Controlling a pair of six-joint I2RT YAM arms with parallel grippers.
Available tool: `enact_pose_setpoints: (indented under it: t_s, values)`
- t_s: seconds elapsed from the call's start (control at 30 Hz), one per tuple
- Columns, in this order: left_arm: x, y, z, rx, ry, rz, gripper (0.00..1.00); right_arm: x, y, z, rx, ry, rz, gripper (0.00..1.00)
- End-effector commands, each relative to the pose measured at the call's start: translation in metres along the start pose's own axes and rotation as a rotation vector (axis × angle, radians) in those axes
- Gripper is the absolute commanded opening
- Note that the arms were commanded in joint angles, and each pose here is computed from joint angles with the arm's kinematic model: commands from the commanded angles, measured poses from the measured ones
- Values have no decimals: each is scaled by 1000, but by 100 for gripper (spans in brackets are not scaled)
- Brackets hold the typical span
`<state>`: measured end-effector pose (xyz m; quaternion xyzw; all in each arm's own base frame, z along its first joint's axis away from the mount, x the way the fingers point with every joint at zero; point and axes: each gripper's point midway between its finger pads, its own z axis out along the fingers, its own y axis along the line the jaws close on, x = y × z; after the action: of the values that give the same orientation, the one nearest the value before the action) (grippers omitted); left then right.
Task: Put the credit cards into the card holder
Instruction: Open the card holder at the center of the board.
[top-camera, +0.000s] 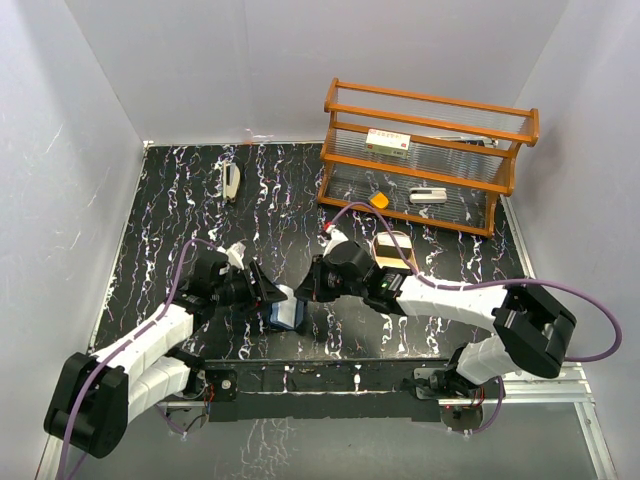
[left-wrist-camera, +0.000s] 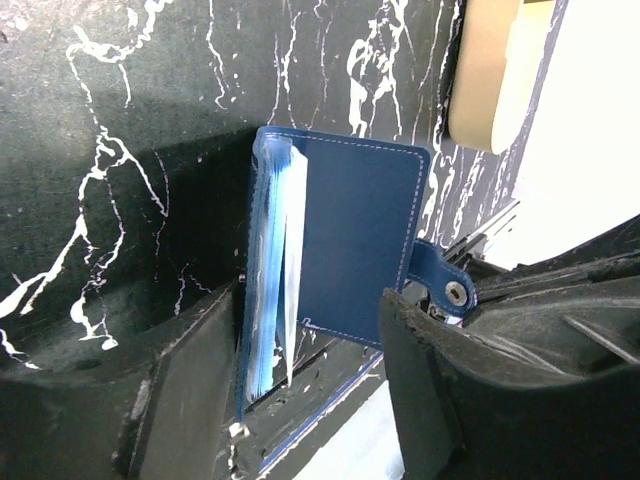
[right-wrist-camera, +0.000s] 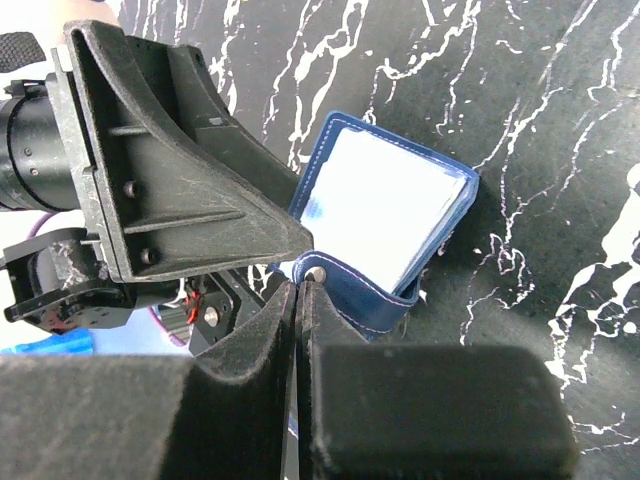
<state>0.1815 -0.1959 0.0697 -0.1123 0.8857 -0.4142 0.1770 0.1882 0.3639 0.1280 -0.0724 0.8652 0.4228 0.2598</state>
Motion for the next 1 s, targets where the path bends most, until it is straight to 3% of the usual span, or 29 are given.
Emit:
enact_pose_setpoints:
  t_s: [0.0,0.67,0.8,0.97]
  values:
    - [5,5,2,-8,17,18,51,-7,-8,-5,38,-46,-7,0]
    - [7,2,7,32,37,14,5,-1,-42,-19,155,-67,-35,0]
    - [6,-12,4,97,30,10,0,-9,-47,-29,245,-62,-57,23]
    - [6,-16,2,132,18,16,0,-29,-14,-39,193,-59,-88,36]
